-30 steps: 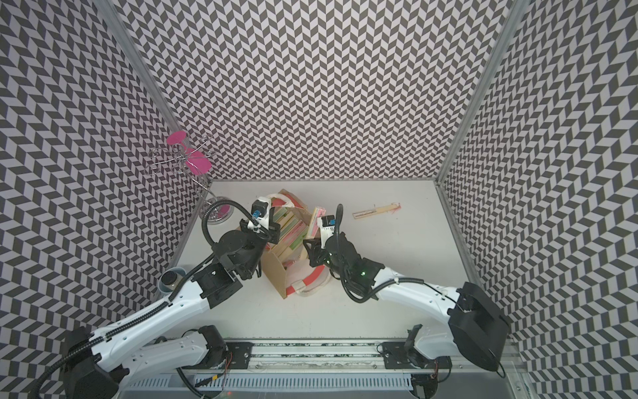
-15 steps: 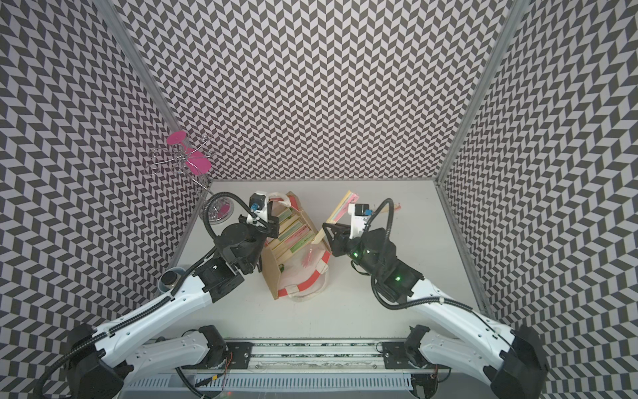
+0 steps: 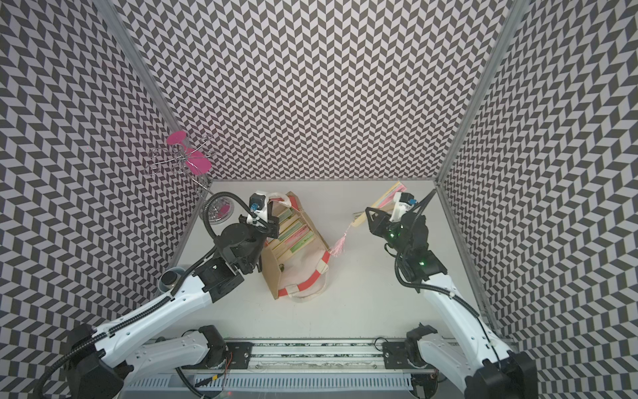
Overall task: Take out the folding fans from the tote bags
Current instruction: Place the folding fan at the center of the board.
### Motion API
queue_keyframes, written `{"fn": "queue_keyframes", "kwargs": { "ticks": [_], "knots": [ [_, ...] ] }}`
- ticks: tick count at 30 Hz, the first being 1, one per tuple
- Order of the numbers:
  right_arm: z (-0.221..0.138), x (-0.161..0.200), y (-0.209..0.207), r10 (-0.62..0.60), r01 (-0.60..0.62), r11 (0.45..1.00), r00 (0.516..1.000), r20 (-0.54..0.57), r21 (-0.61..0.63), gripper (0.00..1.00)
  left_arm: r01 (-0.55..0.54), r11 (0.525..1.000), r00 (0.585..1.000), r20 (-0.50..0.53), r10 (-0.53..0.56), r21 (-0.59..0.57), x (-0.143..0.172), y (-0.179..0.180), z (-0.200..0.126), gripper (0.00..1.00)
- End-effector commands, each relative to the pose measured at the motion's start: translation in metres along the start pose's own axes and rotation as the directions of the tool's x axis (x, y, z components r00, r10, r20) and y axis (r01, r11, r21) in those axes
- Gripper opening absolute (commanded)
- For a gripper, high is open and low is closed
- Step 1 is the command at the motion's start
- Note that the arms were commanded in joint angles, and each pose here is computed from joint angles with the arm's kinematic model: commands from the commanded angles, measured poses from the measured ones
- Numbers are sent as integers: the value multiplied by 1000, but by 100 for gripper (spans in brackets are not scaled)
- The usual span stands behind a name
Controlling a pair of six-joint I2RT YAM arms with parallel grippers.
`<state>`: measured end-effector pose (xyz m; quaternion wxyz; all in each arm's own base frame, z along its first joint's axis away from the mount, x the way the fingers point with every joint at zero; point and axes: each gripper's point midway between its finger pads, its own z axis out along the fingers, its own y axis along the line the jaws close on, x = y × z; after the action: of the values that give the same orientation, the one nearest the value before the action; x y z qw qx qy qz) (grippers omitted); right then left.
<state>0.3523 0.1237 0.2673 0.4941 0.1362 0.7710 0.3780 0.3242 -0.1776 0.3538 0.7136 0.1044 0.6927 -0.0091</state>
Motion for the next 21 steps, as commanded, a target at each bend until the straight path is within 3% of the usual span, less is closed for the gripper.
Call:
{"fn": "queue_keyframes", "kwargs": {
  "ticks": [1,10,21],
  "knots": [
    [16,18,-33,115,-115,993,990,-86,8,22,77,997,994,82,-76,-10,-27,11,-6,0],
    [71,52,-101,256,-241,966,938,-235,90,22,75,997,994,81,-75,-1,-26,7,-4,0],
    [119,56,-165,398,-357,910,895,-202,212,22,67,998,995,77,-67,8,-24,7,-5,0]
  ]
}}
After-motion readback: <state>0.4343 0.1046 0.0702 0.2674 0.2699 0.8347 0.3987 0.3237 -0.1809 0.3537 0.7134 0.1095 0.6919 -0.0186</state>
